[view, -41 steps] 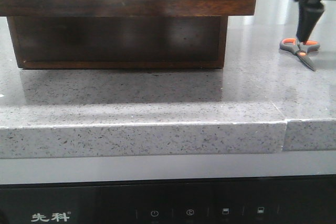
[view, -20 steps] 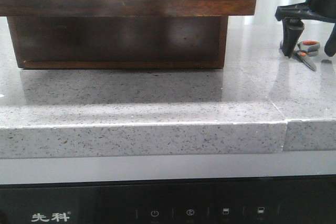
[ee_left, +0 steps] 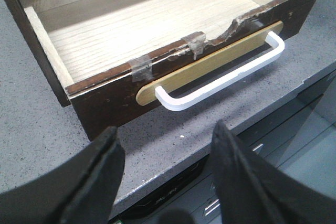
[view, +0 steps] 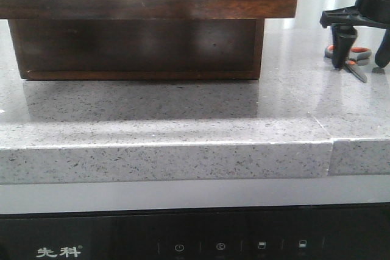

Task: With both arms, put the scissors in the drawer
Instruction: 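Close the right gripper on the scissors and lift them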

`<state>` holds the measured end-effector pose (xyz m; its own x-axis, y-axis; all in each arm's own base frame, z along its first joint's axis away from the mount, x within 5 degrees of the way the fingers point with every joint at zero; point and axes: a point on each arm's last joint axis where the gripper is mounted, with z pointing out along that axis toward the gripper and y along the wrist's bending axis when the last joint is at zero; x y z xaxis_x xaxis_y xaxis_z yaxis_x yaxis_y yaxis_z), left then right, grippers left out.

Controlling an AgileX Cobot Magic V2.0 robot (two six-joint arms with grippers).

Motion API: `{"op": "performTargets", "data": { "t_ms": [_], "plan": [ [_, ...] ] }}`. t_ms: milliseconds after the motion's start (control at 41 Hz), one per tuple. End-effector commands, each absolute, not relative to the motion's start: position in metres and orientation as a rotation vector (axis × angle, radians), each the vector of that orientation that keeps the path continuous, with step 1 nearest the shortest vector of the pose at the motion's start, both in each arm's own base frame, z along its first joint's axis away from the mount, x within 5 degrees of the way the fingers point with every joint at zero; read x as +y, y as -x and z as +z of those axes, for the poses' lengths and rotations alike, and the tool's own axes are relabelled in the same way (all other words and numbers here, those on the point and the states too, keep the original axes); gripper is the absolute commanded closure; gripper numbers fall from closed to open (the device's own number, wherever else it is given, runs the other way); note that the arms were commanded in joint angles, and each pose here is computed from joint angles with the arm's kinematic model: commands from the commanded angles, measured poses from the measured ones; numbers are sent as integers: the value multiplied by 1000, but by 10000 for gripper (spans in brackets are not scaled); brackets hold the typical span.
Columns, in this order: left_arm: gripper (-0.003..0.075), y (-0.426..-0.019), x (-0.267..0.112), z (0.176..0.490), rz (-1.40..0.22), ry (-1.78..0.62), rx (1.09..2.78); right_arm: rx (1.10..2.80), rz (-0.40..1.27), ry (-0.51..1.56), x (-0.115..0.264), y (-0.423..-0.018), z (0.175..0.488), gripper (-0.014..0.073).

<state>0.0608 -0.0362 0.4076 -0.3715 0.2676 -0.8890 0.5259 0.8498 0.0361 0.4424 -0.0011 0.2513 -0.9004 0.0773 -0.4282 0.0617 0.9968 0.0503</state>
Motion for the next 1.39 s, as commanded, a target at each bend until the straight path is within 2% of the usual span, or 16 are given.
{"op": "performTargets", "data": {
  "t_ms": [0, 98, 220, 561, 707, 902, 1195, 1366],
  "plan": [
    [356, -61, -37, 422, -341, -555, 1878, 2626, 31, -81, -4, -438, 280, 284],
    [356, -61, -37, 422, -341, -555, 1878, 2627, 31, -81, -4, -438, 280, 420],
    [356, -61, -37, 422, -341, -555, 1878, 2629, 31, -81, -4, -438, 280, 511],
    [356, -61, -37, 422, -341, -555, 1878, 2655, 31, -81, -4, -428, 291, 524],
    [356, -61, -37, 422, -341, -555, 1878, 2604, 29, -68, -4, -416, 317, 524],
    [356, -61, -37, 422, -341, -555, 1878, 2445, 27, -46, -3, -387, 374, 524],
    [356, -61, -37, 422, -341, -555, 1878, 2186, 19, 41, 2, -317, 460, 524],
    [356, -61, -37, 422, -341, -555, 1878, 2025, 28, 189, 17, -272, 500, 524]
  ]
}}
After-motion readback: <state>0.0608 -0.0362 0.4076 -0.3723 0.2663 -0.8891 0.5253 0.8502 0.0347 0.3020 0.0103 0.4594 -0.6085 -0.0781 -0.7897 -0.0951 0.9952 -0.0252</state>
